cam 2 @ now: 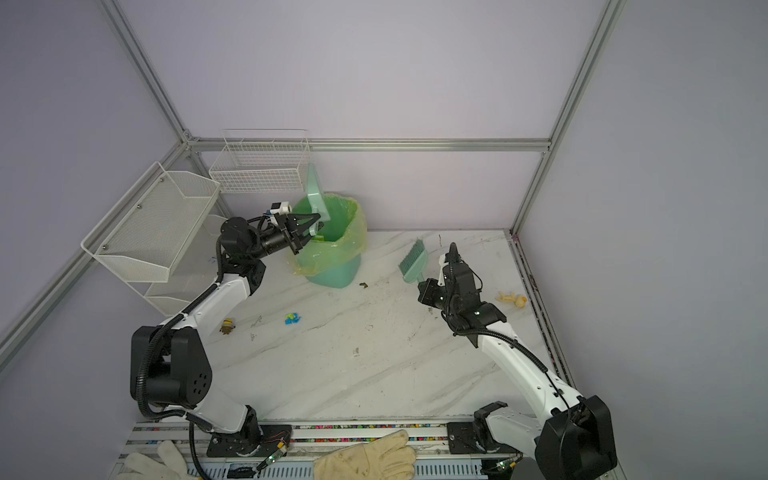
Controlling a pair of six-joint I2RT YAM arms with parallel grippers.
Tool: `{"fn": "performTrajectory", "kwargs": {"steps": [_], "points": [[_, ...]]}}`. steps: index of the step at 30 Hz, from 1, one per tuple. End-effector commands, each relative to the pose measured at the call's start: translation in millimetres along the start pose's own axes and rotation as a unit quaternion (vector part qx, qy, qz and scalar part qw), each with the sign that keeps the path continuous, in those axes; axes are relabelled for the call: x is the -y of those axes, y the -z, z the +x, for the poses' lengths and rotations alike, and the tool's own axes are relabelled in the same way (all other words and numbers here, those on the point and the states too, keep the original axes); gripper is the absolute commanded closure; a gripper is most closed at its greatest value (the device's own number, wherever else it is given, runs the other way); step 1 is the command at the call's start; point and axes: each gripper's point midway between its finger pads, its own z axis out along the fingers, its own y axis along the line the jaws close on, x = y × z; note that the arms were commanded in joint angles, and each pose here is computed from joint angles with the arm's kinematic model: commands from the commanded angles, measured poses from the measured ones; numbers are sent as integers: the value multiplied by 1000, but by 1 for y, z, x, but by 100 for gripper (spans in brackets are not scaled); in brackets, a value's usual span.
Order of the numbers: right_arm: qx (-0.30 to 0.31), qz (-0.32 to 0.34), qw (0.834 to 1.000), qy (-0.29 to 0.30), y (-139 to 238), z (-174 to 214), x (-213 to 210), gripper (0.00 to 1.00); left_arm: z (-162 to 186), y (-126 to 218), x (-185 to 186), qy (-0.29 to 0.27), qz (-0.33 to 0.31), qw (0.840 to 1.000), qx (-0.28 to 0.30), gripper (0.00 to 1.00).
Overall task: Sweep away the paper scraps from the table
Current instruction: 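Tip the dustpan over the green bin with the left gripper, then lower the empty dustpan from the bin toward the table with the left gripper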
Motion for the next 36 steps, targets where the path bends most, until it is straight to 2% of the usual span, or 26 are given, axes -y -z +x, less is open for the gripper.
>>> {"fn": "performTrajectory", "kwargs": {"steps": [1, 11, 18, 20, 29, 33, 36], "points": [[18, -10, 1000, 2, 2, -7, -3, 100, 7, 5, 12, 4, 48, 999, -13, 100], [18, -13, 1000, 1, 2, -8, -5, 100, 4, 6, 19, 23, 82, 996, -15, 100], [15, -10, 1000, 1, -1, -6, -2, 100, 2, 14, 25, 60, 152, 986, -21, 100], [11, -12, 1000, 1, -3, -6, -4, 100, 6, 16, 29, 52, 160, 985, -19, 100], [14, -12, 1000, 0, -2, -7, -4, 100, 13, 14, 39, 17, 127, 991, -27, 100], [15, -11, 1000, 0, -2, -8, -4, 100, 22, 15, 31, -11, 67, 997, -23, 100], [13, -11, 1000, 0, -3, -9, -6, 100, 31, 19, 22, -63, -1, 998, -13, 100]]}}
